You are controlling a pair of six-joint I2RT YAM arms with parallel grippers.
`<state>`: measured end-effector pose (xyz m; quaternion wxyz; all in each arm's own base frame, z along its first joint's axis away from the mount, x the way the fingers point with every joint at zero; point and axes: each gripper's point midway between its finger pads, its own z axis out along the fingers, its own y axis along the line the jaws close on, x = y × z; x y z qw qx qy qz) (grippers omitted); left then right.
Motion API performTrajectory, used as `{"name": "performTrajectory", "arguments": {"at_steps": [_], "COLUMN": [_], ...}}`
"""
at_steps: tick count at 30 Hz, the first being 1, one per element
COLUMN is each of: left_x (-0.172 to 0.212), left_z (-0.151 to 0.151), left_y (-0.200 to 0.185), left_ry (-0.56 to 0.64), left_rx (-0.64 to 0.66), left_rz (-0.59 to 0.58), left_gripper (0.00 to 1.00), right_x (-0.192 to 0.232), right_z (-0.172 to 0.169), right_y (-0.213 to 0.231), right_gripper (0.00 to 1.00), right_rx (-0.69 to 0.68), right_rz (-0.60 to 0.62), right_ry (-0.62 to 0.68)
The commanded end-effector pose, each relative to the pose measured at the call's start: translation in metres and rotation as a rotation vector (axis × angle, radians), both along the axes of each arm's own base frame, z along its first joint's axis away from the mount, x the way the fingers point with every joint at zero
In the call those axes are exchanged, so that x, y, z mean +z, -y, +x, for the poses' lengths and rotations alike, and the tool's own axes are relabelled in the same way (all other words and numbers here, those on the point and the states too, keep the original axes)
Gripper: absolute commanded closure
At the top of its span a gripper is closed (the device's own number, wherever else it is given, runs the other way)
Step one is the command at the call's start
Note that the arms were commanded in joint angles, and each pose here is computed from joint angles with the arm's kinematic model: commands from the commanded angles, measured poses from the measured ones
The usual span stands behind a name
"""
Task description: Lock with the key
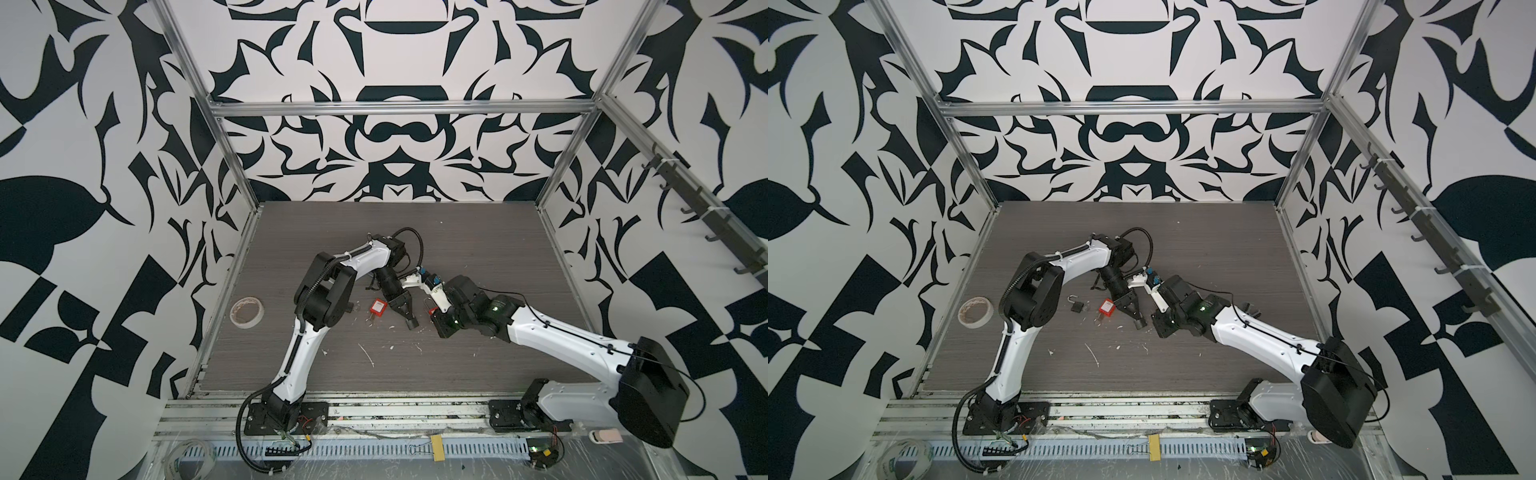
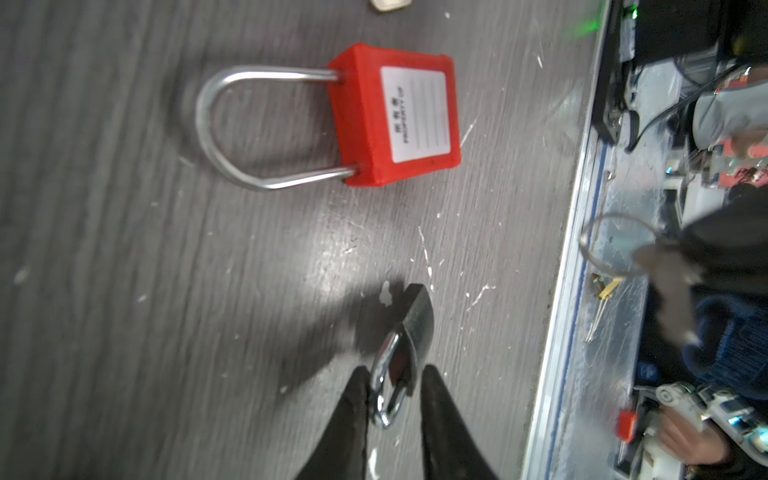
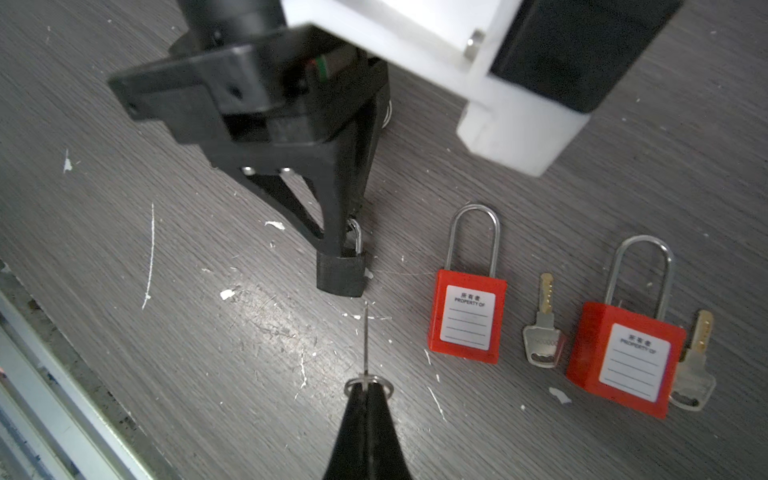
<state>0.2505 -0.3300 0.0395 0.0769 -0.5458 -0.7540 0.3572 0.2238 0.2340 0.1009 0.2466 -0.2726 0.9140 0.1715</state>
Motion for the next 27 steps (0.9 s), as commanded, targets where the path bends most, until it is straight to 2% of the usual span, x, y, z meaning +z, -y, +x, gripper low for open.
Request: {"name": "performTrajectory", "arguments": {"at_steps": [1, 7, 13, 16, 21, 24, 27], "left_x": [0.008, 0.029, 0.059, 0.070, 0.099, 0.111, 0.114], "left_z": [-0.003, 0.016, 0.036, 0.048, 0.067, 0.067, 0.058], "left_y": [0.002, 0.010, 0.009, -0.001, -0.024, -0.043, -0.059], "left_ry": [-0.025, 0.038, 0.170, 0.240, 0.363, 0.419, 0.475], "left_rx": [0.002, 0.076, 0.163, 0.228, 0.398, 0.473, 0.496], "left_rz": [-0.005, -0.069, -0.139, -0.133, -0.255, -0.307, -0.306], "left_gripper": [0.64, 0.56, 0.48, 0.47, 0.46, 0.46, 0.46], "right_x": [0.003, -0.004, -0.010, -0.014, -0.025, -0.033, -0.041], "right_z": [0.005, 0.000, -0.001, 0.000, 0.007, 0.010, 0.012], "right_y": [-0.002, -0.003, -0.004, -0.008, -0.012, -0.018, -0.022], "right_gripper": [1.00, 1.00, 1.00, 1.00, 1.00, 1.00, 1.00], "right_rx": [-0.034, -0.021, -0.024, -0.020, -0.032, -0.016, -0.009], "right_rz": [0.022, 0.018, 0.017, 0.019, -0.011, -0.022, -0.039], "right_ry": [0.029, 0.019, 0.010, -0.002, -0.023, -0.045, -0.065]}}
